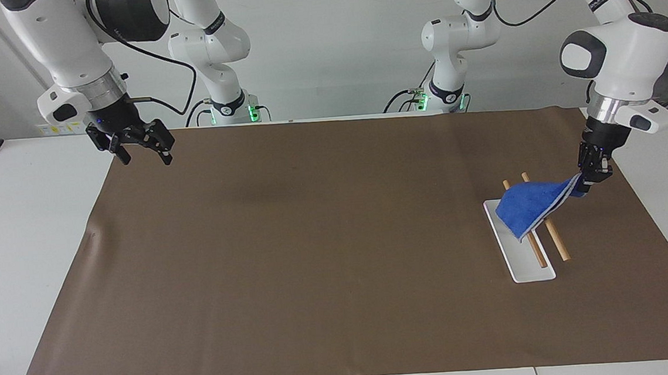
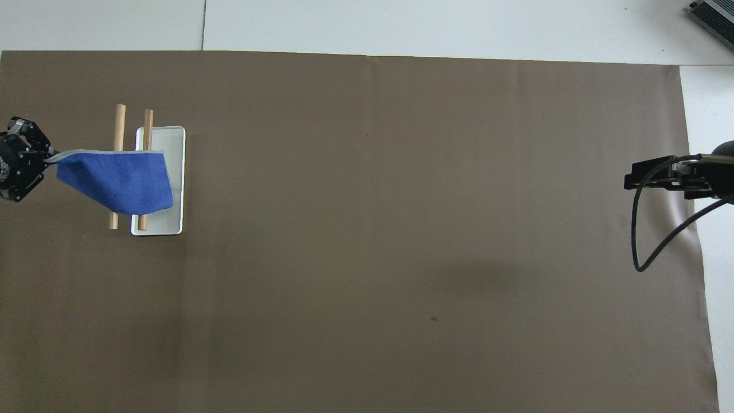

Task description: Right arm passes towel to left arm to hang

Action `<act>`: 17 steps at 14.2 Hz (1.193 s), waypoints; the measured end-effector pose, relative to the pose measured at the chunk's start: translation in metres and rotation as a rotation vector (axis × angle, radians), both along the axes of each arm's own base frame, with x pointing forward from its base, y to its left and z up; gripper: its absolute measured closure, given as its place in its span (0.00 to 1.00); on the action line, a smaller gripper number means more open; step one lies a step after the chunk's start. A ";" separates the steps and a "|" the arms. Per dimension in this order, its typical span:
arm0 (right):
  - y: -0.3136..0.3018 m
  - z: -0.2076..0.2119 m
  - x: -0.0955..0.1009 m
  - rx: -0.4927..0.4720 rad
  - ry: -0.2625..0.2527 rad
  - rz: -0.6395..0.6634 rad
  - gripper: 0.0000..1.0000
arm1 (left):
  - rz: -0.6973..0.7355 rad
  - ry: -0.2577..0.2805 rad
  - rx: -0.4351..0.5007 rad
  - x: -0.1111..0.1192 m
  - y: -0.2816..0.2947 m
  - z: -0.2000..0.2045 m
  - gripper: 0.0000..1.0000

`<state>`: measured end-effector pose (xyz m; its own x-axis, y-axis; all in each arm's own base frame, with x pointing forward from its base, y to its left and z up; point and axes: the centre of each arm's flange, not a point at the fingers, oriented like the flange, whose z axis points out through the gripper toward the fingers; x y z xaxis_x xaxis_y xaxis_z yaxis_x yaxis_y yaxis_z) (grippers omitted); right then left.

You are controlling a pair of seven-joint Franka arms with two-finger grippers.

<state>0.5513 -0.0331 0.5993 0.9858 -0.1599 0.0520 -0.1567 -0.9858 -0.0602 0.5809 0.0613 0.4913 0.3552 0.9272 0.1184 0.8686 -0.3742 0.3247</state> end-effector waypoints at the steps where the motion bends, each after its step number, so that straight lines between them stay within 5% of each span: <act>1: 0.000 0.000 0.000 0.000 0.000 0.001 0.00 | 0.001 -0.005 0.002 0.003 0.000 -0.004 0.97; 17: 0.000 0.014 -0.003 -0.020 0.013 0.006 0.00 | 0.014 -0.113 0.032 0.031 0.004 -0.042 0.97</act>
<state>0.5482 -0.0331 0.6129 0.9873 -0.1530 0.0420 -0.1514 -0.9877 -0.0386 0.6115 0.0658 0.4488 0.3252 0.9271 0.1863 0.8324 -0.3741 0.4088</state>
